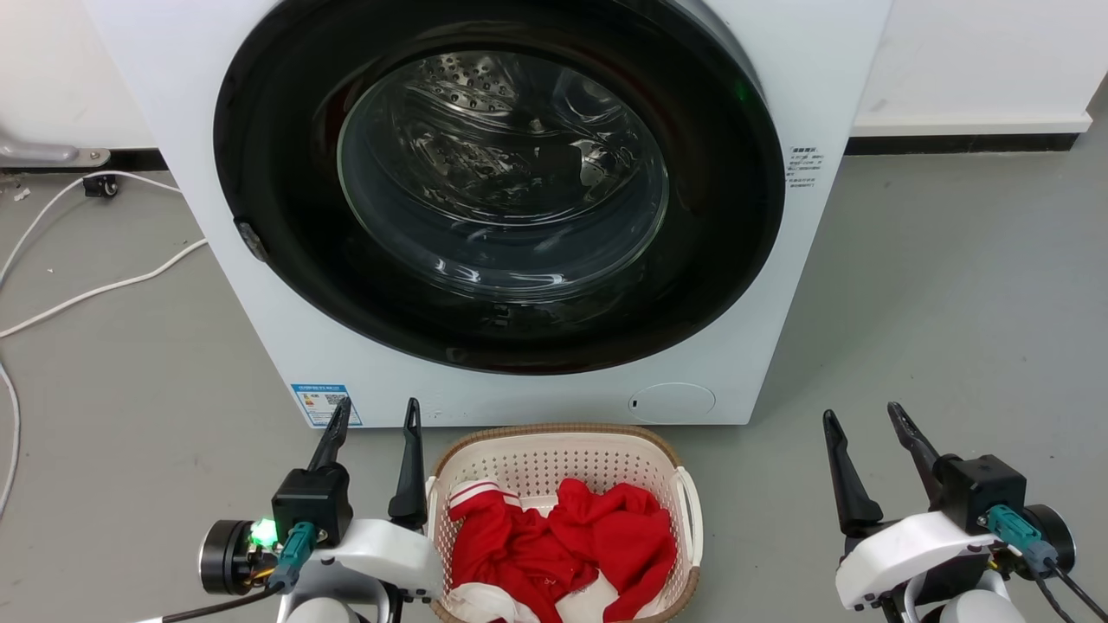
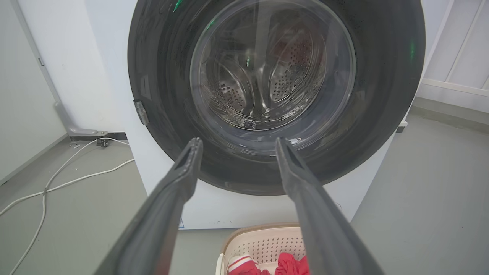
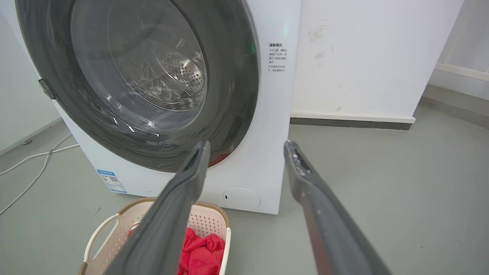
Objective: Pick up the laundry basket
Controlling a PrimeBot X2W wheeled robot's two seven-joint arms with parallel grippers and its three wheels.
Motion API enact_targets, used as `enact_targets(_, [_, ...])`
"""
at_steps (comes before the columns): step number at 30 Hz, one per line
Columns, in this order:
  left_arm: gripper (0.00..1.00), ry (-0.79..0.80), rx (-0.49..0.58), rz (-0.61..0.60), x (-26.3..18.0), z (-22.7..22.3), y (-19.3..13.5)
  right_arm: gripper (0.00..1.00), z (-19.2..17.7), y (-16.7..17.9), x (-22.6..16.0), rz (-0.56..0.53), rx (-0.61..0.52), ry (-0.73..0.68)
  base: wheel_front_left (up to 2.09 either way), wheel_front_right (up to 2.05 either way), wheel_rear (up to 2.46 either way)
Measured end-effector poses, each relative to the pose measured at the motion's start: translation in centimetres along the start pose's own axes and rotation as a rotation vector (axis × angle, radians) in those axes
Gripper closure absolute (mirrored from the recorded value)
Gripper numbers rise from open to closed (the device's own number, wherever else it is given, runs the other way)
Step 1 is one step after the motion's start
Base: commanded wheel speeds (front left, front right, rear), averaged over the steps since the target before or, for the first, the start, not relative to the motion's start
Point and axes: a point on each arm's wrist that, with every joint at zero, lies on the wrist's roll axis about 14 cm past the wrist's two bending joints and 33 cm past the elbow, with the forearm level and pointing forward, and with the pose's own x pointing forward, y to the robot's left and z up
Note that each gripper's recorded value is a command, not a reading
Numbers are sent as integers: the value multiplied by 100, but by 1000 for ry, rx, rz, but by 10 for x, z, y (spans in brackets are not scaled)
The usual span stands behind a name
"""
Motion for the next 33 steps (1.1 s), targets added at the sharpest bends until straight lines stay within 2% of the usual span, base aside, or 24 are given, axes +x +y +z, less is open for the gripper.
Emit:
enact_targets(21, [0,21,-33,-3,-3,-8,-1,0,-1,-2,0,-13,24,0,0,0,0])
enact_targets(33, [0,70,-25,2,12,-26,-3,0,-23,-3,13,-2,39,83,0,0,0])
